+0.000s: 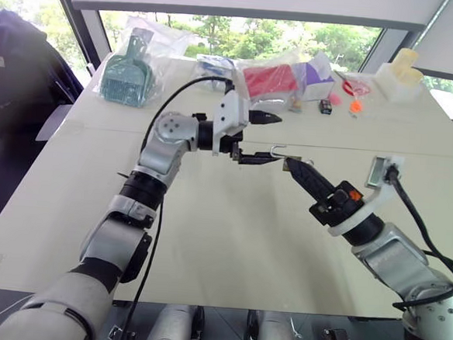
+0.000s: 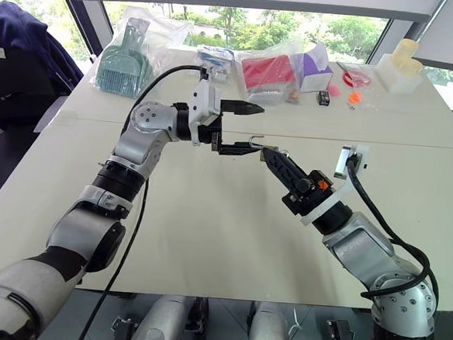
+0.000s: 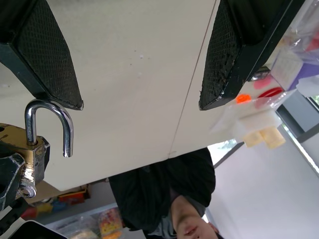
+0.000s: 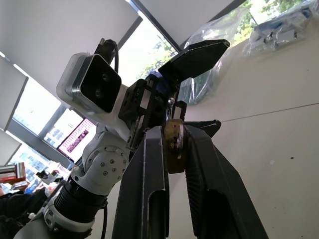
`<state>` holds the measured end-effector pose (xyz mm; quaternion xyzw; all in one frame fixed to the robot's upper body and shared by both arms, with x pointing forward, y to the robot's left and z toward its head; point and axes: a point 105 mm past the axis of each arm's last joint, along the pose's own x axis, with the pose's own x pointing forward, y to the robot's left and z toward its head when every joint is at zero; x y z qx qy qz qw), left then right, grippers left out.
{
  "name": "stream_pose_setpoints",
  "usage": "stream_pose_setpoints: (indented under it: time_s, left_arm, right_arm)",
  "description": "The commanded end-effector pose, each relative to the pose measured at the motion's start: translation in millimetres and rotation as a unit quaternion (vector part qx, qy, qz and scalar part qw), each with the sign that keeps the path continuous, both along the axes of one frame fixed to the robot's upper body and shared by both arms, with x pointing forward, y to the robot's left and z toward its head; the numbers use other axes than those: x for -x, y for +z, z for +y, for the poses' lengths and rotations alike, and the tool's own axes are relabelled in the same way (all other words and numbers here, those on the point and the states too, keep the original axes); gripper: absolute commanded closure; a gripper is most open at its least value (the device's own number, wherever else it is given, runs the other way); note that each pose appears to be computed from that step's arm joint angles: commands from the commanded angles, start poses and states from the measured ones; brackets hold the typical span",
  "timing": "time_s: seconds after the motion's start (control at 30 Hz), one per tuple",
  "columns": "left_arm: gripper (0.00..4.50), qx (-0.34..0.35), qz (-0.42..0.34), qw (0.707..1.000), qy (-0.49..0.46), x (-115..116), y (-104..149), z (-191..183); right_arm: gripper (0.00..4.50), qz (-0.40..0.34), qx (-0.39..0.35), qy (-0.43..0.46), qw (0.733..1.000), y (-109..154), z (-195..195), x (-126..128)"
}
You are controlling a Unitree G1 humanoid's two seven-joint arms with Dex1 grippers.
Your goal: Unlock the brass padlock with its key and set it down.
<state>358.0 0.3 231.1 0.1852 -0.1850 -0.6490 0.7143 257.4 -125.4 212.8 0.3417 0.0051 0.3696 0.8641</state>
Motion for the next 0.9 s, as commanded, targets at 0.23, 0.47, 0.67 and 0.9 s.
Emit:
stream_pose_setpoints:
  time_s: [0.23,0.47,0.67,0.9]
  left_arm:
    - [0.65,-0.058,0.070,0.995,0.033,-4.6,-29.8,38.2]
    - [0.65,-0.045,0.209,0.976,0.044,29.9,-44.1,65.2]
    - [0.65,-0.034,0.241,0.964,0.106,43.4,-58.2,75.4]
    - [0.62,-0.026,0.239,0.961,0.134,42.4,-58.1,77.0]
  right_arm:
    - [4.50,0.057,0.022,-0.034,0.998,-23.5,-4.3,-13.3]
    - [4.50,0.171,0.020,-0.034,0.984,-74.5,-1.6,-46.3]
    - [4.50,0.220,0.046,-0.038,0.974,-101.7,-5.8,-81.1]
    - [1.08,0.206,0.141,-0.026,0.968,-108.1,-17.2,-86.0]
